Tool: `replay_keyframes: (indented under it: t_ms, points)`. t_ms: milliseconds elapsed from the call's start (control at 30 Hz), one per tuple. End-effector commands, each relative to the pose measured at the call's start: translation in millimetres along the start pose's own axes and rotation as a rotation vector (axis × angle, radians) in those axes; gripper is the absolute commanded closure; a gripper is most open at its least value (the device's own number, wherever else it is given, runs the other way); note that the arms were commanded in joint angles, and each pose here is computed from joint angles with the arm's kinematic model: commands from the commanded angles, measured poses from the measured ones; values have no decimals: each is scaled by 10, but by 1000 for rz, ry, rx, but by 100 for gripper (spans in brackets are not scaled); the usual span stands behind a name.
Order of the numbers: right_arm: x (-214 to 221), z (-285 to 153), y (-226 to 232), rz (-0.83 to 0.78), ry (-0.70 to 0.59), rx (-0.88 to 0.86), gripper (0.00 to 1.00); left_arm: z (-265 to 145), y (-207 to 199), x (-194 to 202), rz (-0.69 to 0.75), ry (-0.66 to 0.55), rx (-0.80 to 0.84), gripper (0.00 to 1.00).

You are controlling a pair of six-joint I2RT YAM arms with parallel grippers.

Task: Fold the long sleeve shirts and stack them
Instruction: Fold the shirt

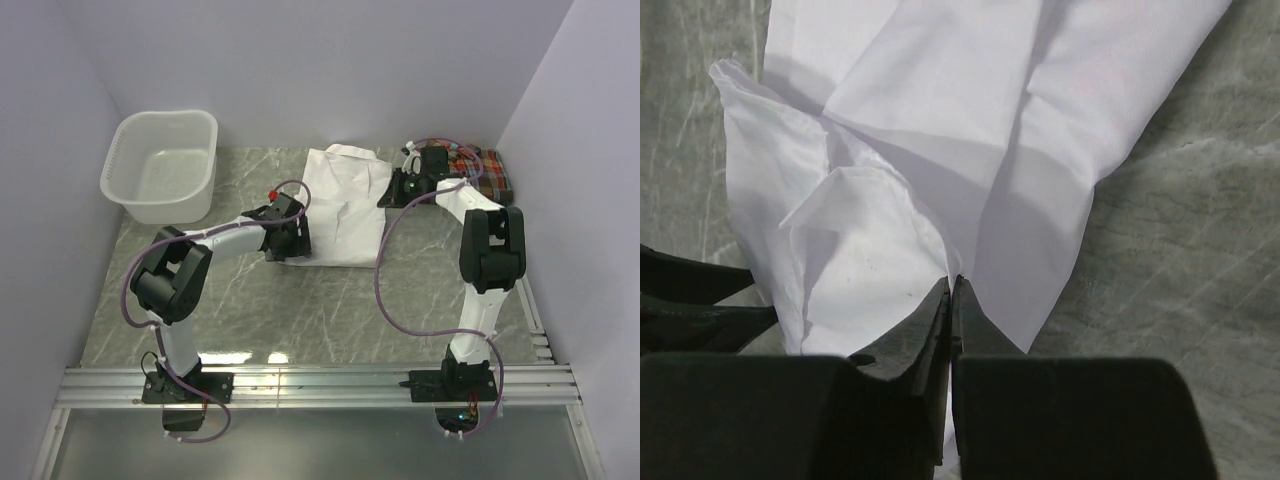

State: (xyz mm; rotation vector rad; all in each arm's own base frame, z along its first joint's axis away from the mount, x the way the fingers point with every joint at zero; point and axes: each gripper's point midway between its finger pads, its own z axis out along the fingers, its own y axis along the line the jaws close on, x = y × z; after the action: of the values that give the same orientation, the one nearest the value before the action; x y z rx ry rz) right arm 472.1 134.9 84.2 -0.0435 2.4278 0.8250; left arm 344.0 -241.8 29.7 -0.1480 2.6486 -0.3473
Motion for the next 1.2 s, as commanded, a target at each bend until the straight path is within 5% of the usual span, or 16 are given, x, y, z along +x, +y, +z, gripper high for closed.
replay_keyframes:
  t_ms: [0,133,233,367,600,800,967,1167]
  points:
    - [-162,28,-21,-27,-17,12,95,150,169,267,3,86,-65,22]
    - [-139,131,-131,-1,4,40,89,128,151,222,-4,74,-63,22]
    - [-158,121,-213,21,3,97,60,60,103,171,-13,65,-50,21]
    - [-311,-163,-156,25,-64,176,41,-159,-63,17,-30,25,-4,19]
    - [-291,-842,627,107,-218,45,37,-771,-364,-495,-52,-110,71,19]
    - [214,-858,1410,191,-179,-207,37,-960,-592,-649,-59,-136,161,23]
    - [571,-629,1705,241,-120,-363,37,-690,-624,-619,-63,-107,162,26]
    - [1026,-193,1347,332,-46,-331,37,-220,-481,-487,-106,-56,127,26]
